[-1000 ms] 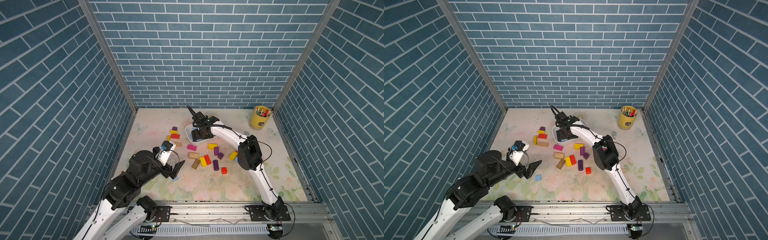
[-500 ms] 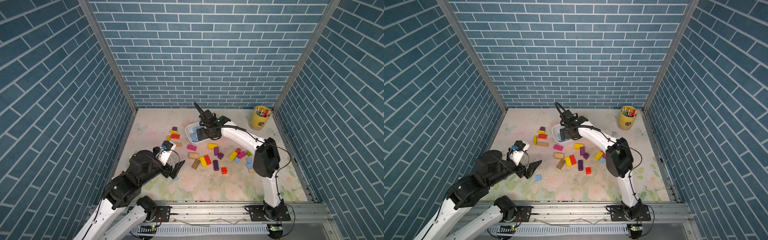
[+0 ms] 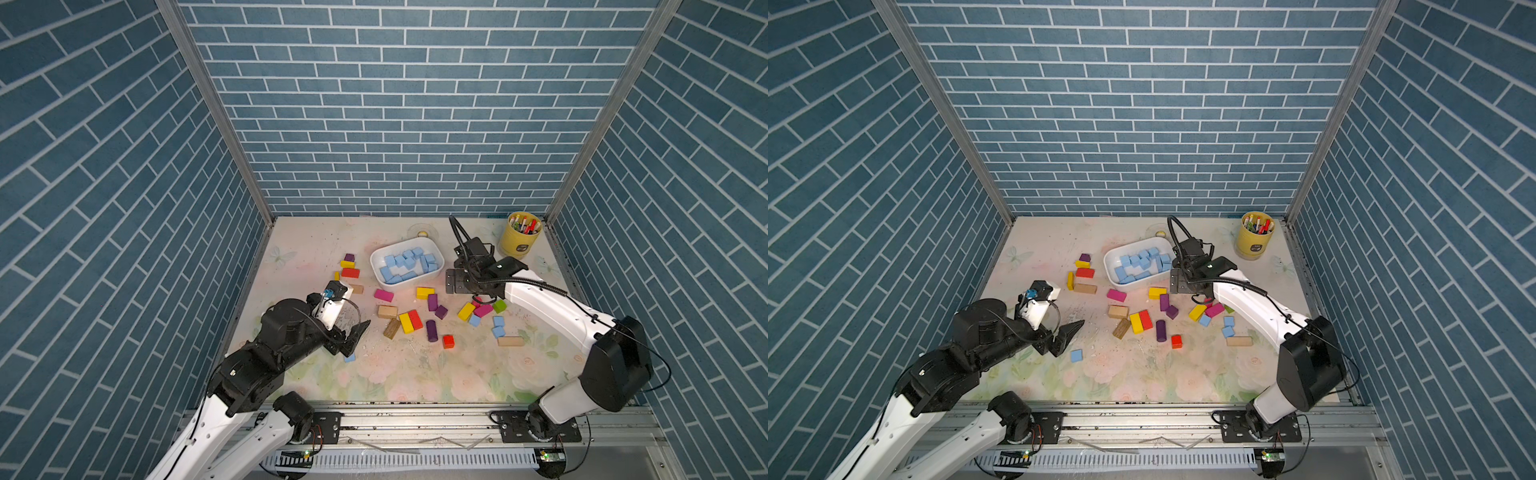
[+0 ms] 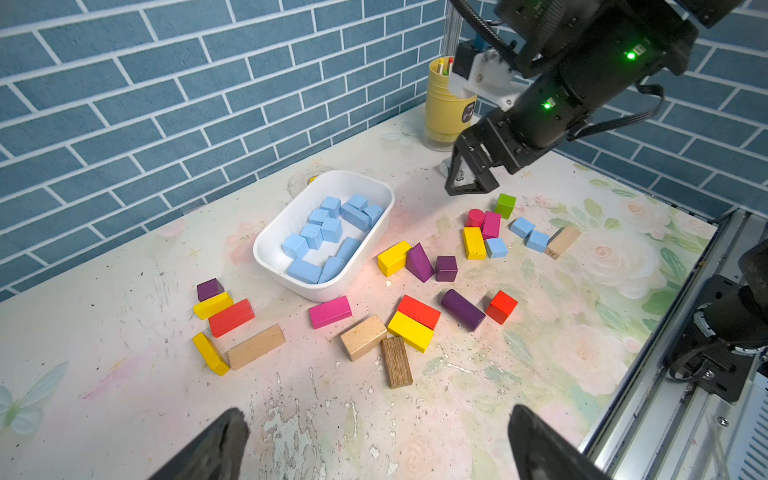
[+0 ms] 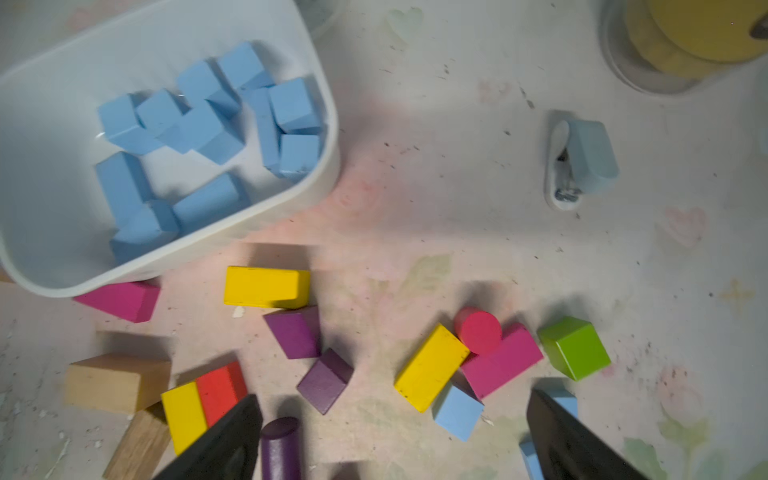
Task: Pick out the blue building blocks
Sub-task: Pick up the building block from the center of the board.
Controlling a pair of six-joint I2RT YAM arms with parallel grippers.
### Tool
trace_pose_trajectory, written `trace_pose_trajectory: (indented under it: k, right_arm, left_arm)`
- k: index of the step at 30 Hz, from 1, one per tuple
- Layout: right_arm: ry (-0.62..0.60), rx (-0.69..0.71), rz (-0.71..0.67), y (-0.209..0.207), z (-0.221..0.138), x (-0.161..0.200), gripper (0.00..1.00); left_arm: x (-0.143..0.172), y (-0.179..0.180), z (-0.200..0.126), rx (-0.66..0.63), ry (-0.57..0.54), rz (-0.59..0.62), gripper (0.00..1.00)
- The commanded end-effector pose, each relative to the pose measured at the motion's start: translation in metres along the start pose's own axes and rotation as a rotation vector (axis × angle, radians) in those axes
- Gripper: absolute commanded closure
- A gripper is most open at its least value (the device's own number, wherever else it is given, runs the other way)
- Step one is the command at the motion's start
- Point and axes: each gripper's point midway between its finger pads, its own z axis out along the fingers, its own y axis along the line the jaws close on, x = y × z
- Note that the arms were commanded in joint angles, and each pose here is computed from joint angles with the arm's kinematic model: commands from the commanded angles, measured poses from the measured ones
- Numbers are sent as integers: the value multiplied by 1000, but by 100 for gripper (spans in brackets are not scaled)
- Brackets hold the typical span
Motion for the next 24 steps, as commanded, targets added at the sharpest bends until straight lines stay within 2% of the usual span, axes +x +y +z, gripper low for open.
trace_pose_trajectory:
  k: [1,12,15,24]
  right_arm:
    - [-35,33,139,-27,-8,8,1]
    - [31,130,302,-94,0,65,6]
    - [51,130,317,-102,5,75,12]
    - [133,112,314,-104,27,91,19]
  left_arm:
    - [-5,0,-3,3,-9,5,1]
    - [-5,0,-2,9,-7,1,1]
    - [-5,-1,-2,12,-8,0,1]
    - [-5,-1,-3,14,-10,1,1]
